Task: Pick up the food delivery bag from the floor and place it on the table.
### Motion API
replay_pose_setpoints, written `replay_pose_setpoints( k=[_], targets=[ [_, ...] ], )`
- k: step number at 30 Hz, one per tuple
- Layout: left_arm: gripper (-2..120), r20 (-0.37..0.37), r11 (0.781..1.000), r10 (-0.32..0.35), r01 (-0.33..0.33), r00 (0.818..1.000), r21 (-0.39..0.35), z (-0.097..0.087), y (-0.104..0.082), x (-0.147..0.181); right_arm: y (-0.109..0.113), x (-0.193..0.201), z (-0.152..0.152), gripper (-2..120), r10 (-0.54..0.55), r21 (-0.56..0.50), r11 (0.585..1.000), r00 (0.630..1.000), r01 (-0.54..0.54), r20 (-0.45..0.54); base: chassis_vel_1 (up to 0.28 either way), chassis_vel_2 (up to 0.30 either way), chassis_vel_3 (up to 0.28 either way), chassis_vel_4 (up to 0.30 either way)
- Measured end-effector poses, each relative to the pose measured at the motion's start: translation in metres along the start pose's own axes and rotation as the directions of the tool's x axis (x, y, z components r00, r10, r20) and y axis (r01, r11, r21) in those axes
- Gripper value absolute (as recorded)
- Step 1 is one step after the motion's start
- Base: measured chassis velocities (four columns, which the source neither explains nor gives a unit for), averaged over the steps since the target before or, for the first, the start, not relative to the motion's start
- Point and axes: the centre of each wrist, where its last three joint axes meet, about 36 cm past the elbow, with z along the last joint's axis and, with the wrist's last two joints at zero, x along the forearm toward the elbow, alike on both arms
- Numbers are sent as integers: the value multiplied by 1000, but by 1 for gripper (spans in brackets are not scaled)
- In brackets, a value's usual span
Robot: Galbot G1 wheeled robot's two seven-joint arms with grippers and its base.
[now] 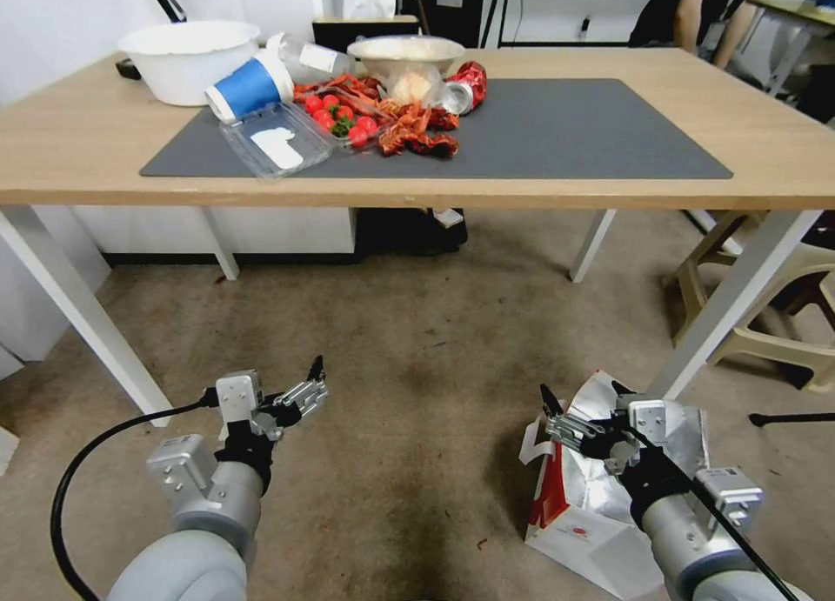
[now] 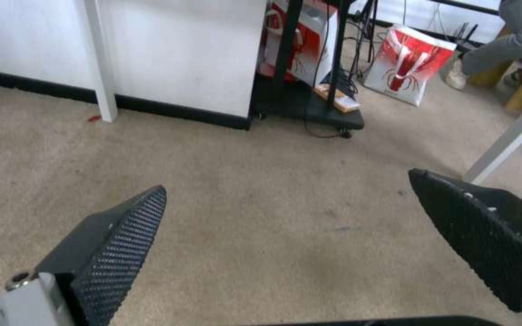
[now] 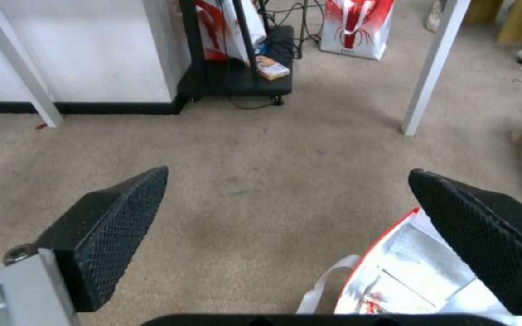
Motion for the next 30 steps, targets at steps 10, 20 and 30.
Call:
replay_pose_setpoints(
  k=[10, 20, 30],
  targets=[
    [100, 1, 1000, -1, 1, 1000, 0, 1, 0, -3, -1, -1, 1, 100, -1, 3, 1000, 1000, 1, -3, 0, 0, 0, 0],
    [100, 4, 1000, -4, 4, 1000, 0, 1, 1, -3, -1, -3, 3, 100, 0, 1, 1000, 1000, 0, -6, 0, 0, 0, 0],
    [100, 4, 1000, -4, 4, 1000, 2, 0, 1, -2, -1, -2, 3, 100, 0, 2, 1000, 1000, 0, -7, 0, 0, 0, 0]
  ],
)
